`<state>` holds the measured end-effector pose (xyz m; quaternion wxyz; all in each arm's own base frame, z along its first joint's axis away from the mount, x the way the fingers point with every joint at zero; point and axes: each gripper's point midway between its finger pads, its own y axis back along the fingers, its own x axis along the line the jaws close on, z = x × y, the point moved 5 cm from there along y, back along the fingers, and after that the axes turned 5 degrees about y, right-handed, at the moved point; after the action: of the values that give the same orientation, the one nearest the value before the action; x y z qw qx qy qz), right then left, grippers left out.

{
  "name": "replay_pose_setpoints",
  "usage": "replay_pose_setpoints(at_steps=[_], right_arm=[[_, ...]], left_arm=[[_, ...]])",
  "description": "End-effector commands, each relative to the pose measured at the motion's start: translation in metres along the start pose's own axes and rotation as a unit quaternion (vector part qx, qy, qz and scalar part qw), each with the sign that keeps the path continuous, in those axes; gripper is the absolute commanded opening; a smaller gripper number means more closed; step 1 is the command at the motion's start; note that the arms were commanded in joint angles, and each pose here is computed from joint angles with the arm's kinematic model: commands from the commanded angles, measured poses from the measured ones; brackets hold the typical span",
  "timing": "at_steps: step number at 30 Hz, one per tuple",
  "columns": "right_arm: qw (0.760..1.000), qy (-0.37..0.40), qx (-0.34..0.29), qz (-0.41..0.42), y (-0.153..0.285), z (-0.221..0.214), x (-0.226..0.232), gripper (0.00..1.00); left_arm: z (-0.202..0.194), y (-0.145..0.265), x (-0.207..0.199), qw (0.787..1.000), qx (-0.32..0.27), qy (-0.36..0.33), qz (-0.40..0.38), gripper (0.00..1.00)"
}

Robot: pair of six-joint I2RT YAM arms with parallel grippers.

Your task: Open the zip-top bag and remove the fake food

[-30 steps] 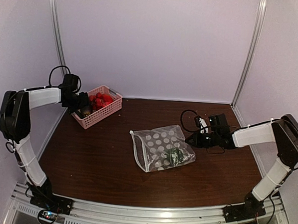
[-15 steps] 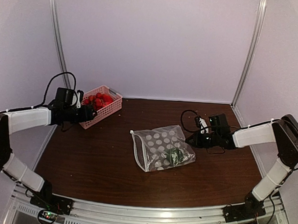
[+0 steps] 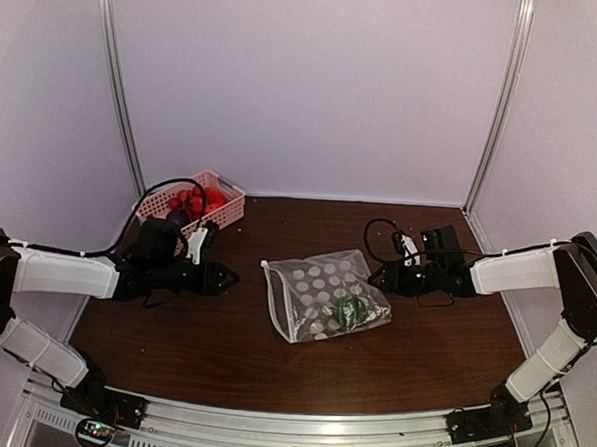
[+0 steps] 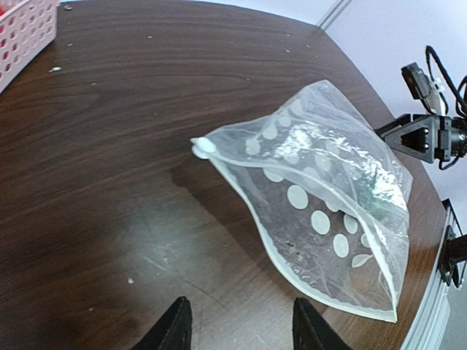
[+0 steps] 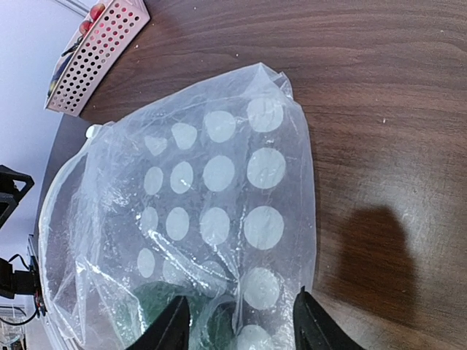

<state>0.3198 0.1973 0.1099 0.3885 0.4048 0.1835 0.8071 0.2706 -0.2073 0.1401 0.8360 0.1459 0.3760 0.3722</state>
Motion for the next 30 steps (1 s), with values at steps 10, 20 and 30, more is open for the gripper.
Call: replay_pose_setpoints(at_steps=[10,20,30], right_arm=[[0.999,0.005,0.032,0.03,0.023,-0.018,0.012,0.55],[0.998,-0.001,0.057,0.03,0.009,-0.042,0.003,0.36],[0.996,0.008,0.084,0.018,-0.009,-0.061,-0.003,0.23]], left_arm=[[-0.015,-0.063,-0.061,0.994,0.01,-0.035,-0.105,0.37],[-0.037,-0.114,-0.078,0.989,0.049,-0.038,-0.131,0.34],[-0.059,-0.154,-0.102,0.981,0.086,-0.051,-0.168,0.35]])
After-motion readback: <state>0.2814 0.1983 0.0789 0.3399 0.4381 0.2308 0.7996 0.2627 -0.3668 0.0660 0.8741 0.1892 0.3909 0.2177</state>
